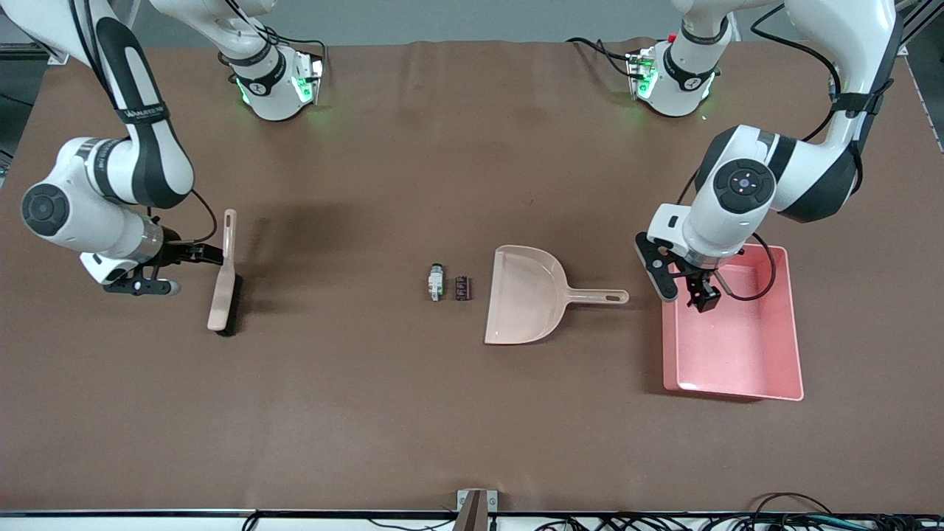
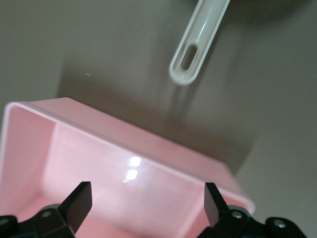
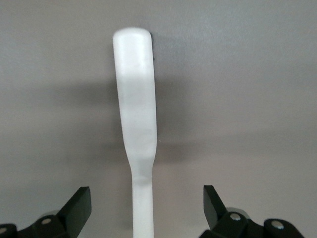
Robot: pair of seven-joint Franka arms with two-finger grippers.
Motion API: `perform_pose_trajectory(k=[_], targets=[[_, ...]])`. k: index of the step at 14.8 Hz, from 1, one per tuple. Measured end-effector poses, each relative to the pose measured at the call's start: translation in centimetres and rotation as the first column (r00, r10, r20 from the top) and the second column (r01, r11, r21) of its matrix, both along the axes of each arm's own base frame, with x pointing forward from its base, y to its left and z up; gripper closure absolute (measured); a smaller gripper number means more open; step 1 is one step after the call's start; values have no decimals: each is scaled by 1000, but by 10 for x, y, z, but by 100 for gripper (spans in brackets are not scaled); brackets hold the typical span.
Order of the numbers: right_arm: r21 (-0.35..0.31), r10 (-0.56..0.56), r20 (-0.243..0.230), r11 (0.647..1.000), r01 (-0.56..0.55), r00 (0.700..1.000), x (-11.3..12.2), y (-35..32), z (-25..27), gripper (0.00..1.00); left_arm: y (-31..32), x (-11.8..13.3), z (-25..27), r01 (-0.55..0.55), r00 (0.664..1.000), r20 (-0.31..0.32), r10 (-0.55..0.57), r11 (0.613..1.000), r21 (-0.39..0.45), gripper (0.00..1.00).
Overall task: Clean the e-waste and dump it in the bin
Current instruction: 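Grasp the dustpan handle with the left gripper while the right gripper grasps the brush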
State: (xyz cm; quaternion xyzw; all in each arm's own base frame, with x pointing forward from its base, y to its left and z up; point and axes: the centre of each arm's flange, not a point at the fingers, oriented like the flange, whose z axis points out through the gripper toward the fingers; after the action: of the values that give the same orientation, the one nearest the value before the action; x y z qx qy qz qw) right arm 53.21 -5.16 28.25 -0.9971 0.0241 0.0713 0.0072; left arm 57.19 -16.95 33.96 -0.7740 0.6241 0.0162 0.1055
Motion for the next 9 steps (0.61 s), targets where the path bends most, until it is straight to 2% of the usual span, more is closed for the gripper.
perform_pose_trajectory(k=[3, 5, 9], targets=[[-1, 0, 4, 1000, 0, 1000, -6, 1, -11, 0, -17, -4, -19, 139, 990, 25, -141, 988, 62, 0], [-4, 2, 10, 1000, -2, 1000, -8, 2, -21, 0, -32, -8, -35, 189, 982, 15, -190, 980, 58, 2], [-11, 4, 10, 1000, -3, 1000, -11, 3, -50, 0, -44, -10, -58, 219, 976, 6, -219, 976, 15, 1]])
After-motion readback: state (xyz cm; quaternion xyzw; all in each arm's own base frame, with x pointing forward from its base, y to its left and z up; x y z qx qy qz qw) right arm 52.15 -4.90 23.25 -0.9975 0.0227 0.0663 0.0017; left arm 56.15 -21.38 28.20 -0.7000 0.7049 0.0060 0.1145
